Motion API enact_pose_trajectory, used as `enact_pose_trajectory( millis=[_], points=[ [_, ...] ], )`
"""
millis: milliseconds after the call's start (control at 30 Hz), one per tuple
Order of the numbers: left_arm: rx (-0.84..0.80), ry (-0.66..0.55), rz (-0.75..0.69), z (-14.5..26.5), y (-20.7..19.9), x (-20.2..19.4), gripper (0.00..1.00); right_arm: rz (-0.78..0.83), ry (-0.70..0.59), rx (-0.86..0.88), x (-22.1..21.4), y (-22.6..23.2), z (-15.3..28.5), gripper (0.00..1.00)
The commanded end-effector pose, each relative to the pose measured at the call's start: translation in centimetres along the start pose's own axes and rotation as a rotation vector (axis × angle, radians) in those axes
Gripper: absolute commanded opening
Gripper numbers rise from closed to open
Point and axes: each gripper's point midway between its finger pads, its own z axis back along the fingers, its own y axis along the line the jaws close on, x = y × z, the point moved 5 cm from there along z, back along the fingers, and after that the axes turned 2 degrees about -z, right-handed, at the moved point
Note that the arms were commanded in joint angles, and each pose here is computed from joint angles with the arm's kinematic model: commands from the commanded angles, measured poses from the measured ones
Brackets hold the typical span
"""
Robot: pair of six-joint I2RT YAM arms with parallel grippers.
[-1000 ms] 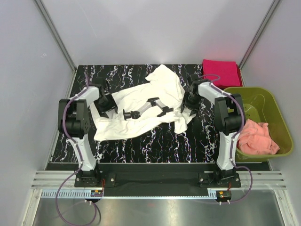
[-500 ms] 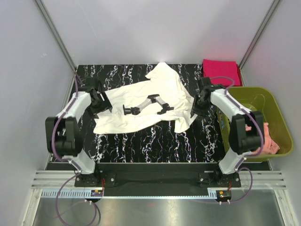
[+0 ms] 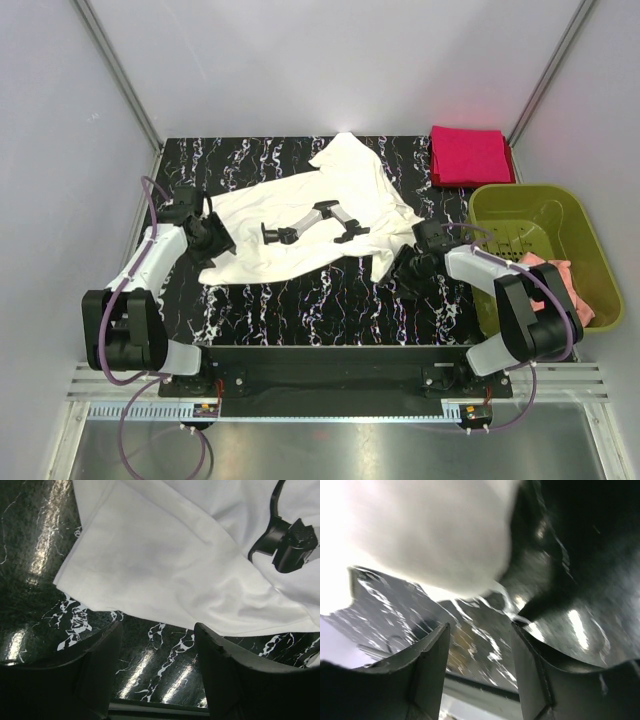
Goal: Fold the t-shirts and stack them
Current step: Flatten the tshirt out
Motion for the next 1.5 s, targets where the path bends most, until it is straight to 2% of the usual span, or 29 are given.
enact_pose_trajectory(
  millis=[0,100,233,333,367,533,600,667,700,733,767,833,900,933,1000,1033,1067,1133,1233,1267,1367,1467],
  points=[
    [-0.091,-0.059,0.005,0.5,-1.8,1.9,0.64,-0.006,-0.145,0.069,2.1,0.9,-1.3,0.59],
    [-0.085,-0.057,-0.007,0.8,-1.9,2.2,0.64,-0.015,-0.166,0.052,3.0,0.8,-2.7,0.57],
    [-0.082,-0.068,-0.010,1.2,-1.6,2.0,0.65,-0.044,-0.200,-0.066,4.4,-0.1,-3.8,0.45],
    [-0.075,-0.067,-0.019,1.6,-1.4,1.8,0.65,-0.027,-0.192,-0.143,4.8,-0.6,-3.4,0.21],
    [-0.071,-0.068,-0.023,1.7,-1.3,1.8,0.65,-0.022,-0.212,-0.194,5.0,-1.0,-2.9,0.00],
    [-0.058,-0.090,-0.044,2.6,-1.2,2.0,0.65,0.040,-0.213,-0.508,4.3,-5.1,3.0,0.00],
    [-0.041,-0.102,-0.048,3.0,-0.9,2.0,0.65,0.039,-0.209,-0.552,3.6,-6.2,5.2,0.01],
    [-0.015,-0.109,-0.052,3.2,-0.5,2.0,0.65,0.044,-0.209,-0.532,3.0,-6.2,6.0,0.24],
    [-0.014,-0.114,-0.054,3.4,-0.5,2.0,0.65,0.041,-0.213,-0.516,2.8,-5.9,6.7,0.50],
    [-0.010,-0.105,-0.054,3.5,-0.3,1.9,0.65,0.038,-0.213,-0.506,2.6,-5.8,7.1,0.56],
    [0.011,-0.123,-0.057,3.5,-0.1,2.1,0.65,0.042,-0.212,-0.472,2.4,-5.3,7.5,0.58],
    [0.011,-0.126,-0.055,3.7,-0.1,2.1,0.65,0.032,-0.212,-0.464,2.1,-5.4,7.9,0.58],
    [0.004,-0.126,-0.056,3.7,-0.1,2.0,0.65,-0.018,-0.223,-0.448,1.5,-5.7,8.0,0.51],
    [-0.002,-0.124,-0.053,3.7,-0.2,1.9,0.65,-0.042,-0.216,-0.435,1.2,-5.9,7.9,0.38],
    [-0.008,-0.119,-0.052,3.7,-0.3,1.9,0.65,-0.069,-0.222,-0.372,0.7,-6.0,7.2,0.25],
    [-0.008,-0.119,-0.052,3.7,-0.3,1.9,0.64,-0.090,-0.196,-0.324,0.3,-5.5,6.8,0.15],
    [-0.011,-0.123,-0.053,3.7,-0.3,1.9,0.64,-0.093,-0.197,-0.295,0.4,-5.2,6.4,0.13],
    [-0.012,-0.125,-0.055,3.8,-0.3,1.9,0.65,-0.128,-0.180,-0.218,0.3,-4.5,5.2,0.13],
    [-0.008,-0.121,-0.053,3.6,-0.1,1.8,0.64,-0.153,-0.177,-0.215,0.6,-4.7,3.8,0.34],
    [-0.010,-0.122,-0.055,3.6,-0.2,1.8,0.64,-0.156,-0.168,-0.224,0.8,-4.8,3.2,0.38],
    [-0.011,-0.125,-0.055,3.6,-0.1,1.7,0.64,-0.167,-0.165,-0.222,1.0,-4.9,2.4,0.46],
    [-0.011,-0.123,-0.055,3.6,-0.1,1.6,0.65,-0.174,-0.175,-0.266,1.3,-5.4,2.0,0.47]
  ],
)
